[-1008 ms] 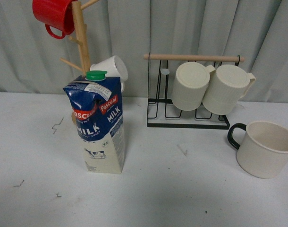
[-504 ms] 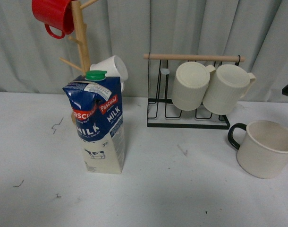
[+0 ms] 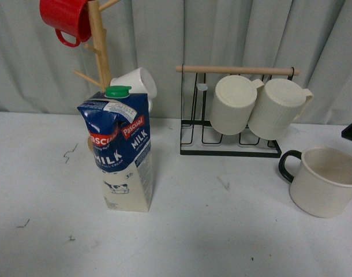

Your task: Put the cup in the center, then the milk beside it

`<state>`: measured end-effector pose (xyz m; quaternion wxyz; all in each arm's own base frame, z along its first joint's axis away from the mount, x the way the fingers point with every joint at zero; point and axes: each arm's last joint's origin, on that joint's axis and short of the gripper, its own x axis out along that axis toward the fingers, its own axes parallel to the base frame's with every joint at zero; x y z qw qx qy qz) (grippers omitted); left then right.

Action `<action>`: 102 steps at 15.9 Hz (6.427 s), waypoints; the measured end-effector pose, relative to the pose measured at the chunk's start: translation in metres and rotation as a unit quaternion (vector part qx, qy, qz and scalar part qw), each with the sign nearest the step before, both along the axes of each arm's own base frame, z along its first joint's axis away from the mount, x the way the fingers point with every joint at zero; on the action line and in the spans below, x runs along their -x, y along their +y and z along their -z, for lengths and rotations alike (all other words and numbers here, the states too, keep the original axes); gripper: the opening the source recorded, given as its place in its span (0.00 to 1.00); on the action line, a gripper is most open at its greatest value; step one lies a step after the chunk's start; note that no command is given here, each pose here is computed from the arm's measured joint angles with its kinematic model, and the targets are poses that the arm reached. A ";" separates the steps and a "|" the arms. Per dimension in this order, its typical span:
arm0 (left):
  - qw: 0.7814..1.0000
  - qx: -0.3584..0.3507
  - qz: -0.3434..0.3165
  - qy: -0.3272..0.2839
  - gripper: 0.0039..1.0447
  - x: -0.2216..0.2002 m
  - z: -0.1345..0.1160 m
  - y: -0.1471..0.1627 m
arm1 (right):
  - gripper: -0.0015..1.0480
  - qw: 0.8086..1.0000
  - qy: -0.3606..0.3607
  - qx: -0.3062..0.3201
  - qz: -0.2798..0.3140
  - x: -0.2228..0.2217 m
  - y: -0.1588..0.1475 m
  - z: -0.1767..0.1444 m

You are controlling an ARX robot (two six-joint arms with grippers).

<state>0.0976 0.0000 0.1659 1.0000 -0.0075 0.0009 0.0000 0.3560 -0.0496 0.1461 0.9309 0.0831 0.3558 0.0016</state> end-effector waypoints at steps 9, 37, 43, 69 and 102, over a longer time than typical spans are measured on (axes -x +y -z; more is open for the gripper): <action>1.000 0.000 0.000 0.000 0.94 0.000 0.000 0.000 | 0.94 0.997 0.055 -0.050 -0.006 -0.015 -0.010 0.039; 1.000 0.000 0.000 0.000 0.94 0.000 0.000 0.000 | 0.03 0.990 0.090 -0.031 -0.105 -0.035 0.073 0.033; 1.000 0.000 0.000 0.000 0.94 0.000 0.000 0.000 | 0.03 0.985 0.118 -0.022 -0.123 -0.040 0.088 0.043; 1.000 0.000 0.000 0.000 0.94 0.000 0.000 0.000 | 0.03 0.983 0.133 0.007 -0.125 -0.036 0.083 0.041; 1.000 0.000 0.000 0.000 0.94 0.000 0.000 0.000 | 0.02 0.933 -0.351 0.082 0.002 0.216 0.049 -0.029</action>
